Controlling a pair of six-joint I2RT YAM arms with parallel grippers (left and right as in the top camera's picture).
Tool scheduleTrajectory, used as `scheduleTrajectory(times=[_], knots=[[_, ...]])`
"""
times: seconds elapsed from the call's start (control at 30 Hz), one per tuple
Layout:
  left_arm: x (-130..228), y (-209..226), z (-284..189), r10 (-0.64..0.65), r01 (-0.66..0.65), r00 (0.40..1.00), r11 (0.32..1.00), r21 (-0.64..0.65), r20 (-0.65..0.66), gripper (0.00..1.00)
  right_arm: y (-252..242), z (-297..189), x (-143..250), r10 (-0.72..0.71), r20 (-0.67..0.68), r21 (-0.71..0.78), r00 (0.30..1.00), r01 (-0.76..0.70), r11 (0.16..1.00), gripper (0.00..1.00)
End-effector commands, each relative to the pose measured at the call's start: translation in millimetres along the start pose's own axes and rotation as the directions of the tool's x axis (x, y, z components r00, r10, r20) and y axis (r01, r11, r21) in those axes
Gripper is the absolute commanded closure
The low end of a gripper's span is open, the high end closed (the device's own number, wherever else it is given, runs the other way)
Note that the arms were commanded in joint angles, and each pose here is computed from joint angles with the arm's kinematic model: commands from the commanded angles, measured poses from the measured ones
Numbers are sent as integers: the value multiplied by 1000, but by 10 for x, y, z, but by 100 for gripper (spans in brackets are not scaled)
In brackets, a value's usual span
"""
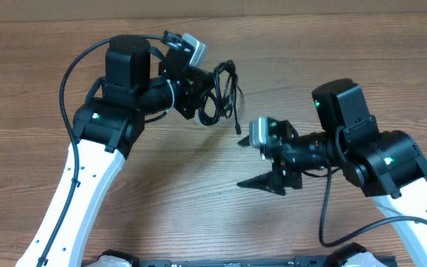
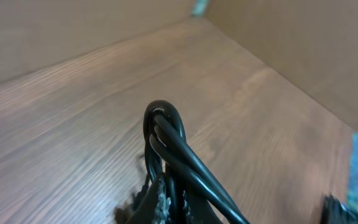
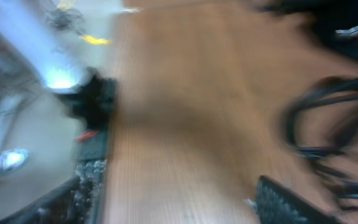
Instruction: Untangle cables
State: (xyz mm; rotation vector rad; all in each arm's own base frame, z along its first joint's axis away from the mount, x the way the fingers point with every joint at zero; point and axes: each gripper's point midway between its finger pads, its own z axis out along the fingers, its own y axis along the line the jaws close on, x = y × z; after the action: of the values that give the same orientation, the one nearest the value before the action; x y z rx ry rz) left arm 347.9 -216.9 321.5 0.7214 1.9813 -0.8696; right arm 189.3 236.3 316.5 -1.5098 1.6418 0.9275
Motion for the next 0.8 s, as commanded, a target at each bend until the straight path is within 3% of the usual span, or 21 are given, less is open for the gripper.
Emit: scheduleTrajectory(times=[0.0, 0.07, 0.57, 0.63, 0.77], knots=[[-28, -291, -37, 120, -122, 993, 982, 146, 20, 96, -381, -103, -5, 280, 3, 230, 960, -273, 934, 8], [-22, -343, -45, 129, -131, 991, 976, 175, 23, 96, -418, -110, -30, 293, 18, 244, 956, -288, 926, 0], [-47, -959, 110, 210, -219, 976, 917, 333, 64, 96, -439, -101, -181, 254, 70, 218, 965, -263, 940, 0], [-82, -967, 132, 209, -221, 975, 922, 319, 73, 96, -422, -97, -185, 255, 71, 208, 964, -264, 942, 4], [-140, -945, 144, 192, -208, 978, 931, 298, 85, 96, -401, -92, -171, 264, 67, 199, 962, -272, 942, 29]])
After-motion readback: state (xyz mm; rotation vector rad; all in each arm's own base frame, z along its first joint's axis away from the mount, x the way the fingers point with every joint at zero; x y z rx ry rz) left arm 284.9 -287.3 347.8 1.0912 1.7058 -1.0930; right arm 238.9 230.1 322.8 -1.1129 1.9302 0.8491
